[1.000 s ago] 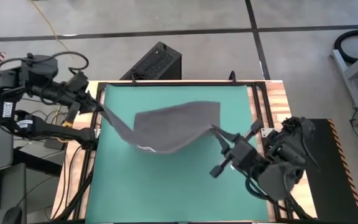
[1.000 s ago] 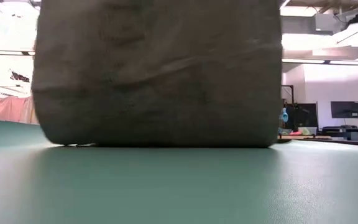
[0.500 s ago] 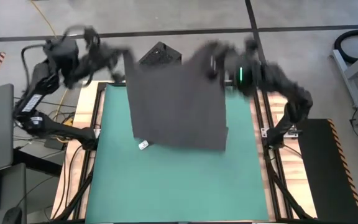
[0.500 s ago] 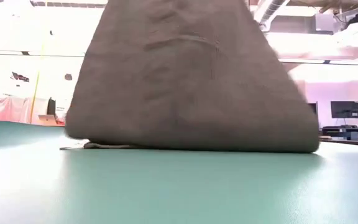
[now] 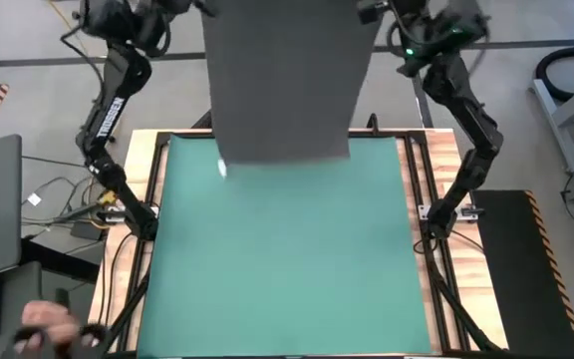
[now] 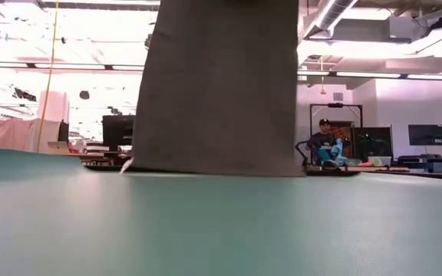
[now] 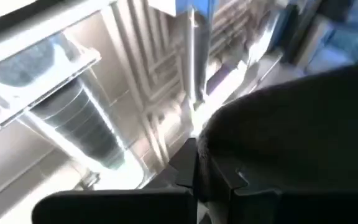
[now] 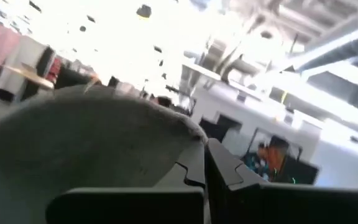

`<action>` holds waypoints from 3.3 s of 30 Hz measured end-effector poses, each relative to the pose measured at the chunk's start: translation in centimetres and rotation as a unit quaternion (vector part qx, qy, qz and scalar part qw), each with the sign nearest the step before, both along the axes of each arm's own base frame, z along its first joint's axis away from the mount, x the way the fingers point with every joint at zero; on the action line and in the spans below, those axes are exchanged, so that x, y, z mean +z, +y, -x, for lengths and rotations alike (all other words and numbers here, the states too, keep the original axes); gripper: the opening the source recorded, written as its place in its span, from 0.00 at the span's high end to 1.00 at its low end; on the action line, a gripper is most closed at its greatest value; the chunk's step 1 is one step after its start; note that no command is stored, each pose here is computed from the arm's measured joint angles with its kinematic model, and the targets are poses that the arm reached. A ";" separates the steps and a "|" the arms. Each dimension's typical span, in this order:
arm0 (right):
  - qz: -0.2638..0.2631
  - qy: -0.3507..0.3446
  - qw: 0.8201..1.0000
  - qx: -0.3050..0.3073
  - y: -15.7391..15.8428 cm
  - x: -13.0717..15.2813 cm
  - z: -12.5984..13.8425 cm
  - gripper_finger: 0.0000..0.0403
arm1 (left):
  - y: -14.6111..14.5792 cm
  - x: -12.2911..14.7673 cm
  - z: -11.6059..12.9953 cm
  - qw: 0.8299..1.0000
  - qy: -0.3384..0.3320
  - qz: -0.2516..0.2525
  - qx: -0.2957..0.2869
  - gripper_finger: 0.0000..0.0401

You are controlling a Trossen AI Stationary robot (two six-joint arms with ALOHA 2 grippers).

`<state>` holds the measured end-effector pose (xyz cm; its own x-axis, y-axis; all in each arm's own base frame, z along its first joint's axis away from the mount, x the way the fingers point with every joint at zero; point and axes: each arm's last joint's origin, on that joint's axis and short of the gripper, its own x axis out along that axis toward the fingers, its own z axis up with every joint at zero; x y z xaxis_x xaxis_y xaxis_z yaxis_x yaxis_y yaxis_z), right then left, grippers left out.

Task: Roll towel
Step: Fold the gray towel

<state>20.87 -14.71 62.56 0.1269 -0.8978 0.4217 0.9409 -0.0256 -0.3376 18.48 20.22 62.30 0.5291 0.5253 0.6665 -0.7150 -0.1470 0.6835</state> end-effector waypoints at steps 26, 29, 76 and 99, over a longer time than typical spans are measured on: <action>-0.358 0.110 0.888 0.267 24.0 -13.0 -4.1 0.97 | -15.5 -10.8 7.1 0.621 0.275 0.680 -0.276 1.00; -0.358 0.110 0.872 0.316 27.6 -13.9 -4.8 0.97 | -16.9 -13.0 7.7 0.577 0.258 0.728 -0.266 1.00; -0.608 -0.024 0.737 0.294 37.2 -22.4 -8.3 0.97 | -30.7 -26.9 9.3 0.415 0.147 0.825 -0.355 1.00; -0.628 -0.008 0.762 0.155 28.6 -25.4 -10.9 0.97 | -26.8 -27.5 9.5 0.585 0.052 0.751 -0.303 1.00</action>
